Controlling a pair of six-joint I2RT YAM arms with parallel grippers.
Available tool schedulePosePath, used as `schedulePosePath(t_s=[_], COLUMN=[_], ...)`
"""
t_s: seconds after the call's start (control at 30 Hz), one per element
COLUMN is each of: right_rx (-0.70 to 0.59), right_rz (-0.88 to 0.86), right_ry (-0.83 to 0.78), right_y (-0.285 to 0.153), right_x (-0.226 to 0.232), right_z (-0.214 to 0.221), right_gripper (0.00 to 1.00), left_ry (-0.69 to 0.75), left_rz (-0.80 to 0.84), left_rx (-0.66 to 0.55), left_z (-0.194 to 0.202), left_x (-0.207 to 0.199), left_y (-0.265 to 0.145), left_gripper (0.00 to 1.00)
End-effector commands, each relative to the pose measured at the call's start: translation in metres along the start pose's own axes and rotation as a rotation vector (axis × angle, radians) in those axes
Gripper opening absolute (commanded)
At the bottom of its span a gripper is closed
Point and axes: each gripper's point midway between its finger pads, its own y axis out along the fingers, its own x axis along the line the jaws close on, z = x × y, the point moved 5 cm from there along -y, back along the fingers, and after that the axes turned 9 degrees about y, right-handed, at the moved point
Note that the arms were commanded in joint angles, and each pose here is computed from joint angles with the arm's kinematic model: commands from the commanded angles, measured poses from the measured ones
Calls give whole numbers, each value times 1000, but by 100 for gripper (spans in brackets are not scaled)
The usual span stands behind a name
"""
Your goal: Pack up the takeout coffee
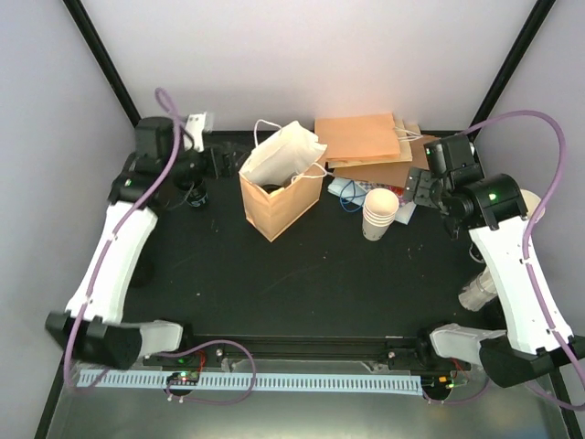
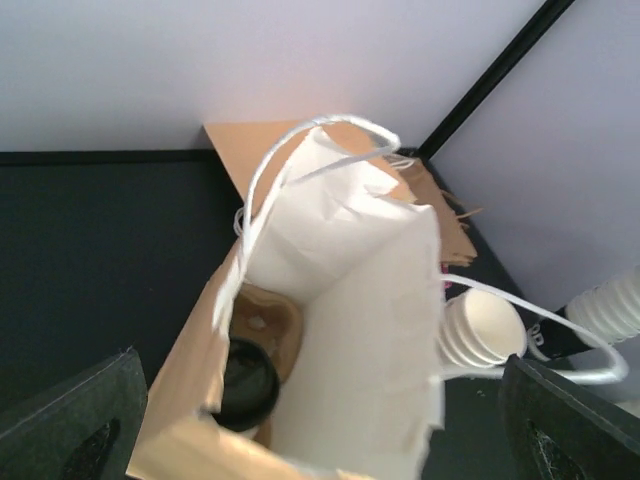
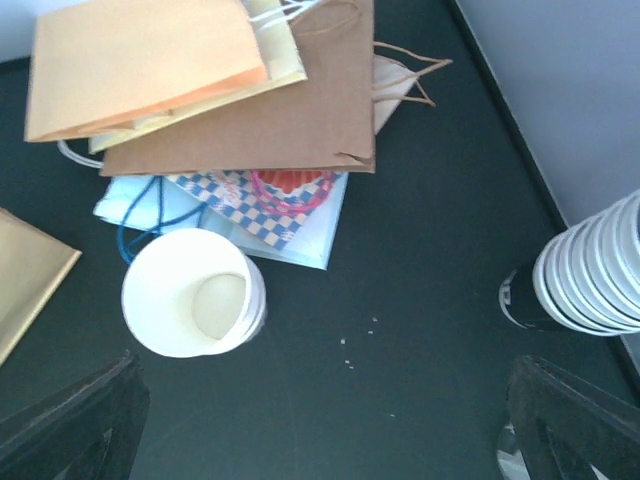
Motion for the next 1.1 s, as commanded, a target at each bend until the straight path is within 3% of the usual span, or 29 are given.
schedulePosePath(t_s=[0.0,0.1,0.37,0.67,1.07], right_rx=[35,-32,-40,95,196], right_rz=[114,289,403,371,282], right_ry=[-1,114,443,598,650], right_y=[11,4,23,59,110], right_x=[-16,-45,-114,-160,-164], right_z=[-4,-29,-57,-65,-76], right_gripper=[100,93,77,54,52], left_ry=[-75,-96,-93,-5,-5], left_rz=[-28,15,150,241,233], left_rx=[-58,-68,-14,-50,-2], left_z=[21,55,122,135,141], left_x=[-19,-33,-54,-70,-67], left_y=[-48,-68,-86,-101,-97], left_gripper=[99,99,99,99,99])
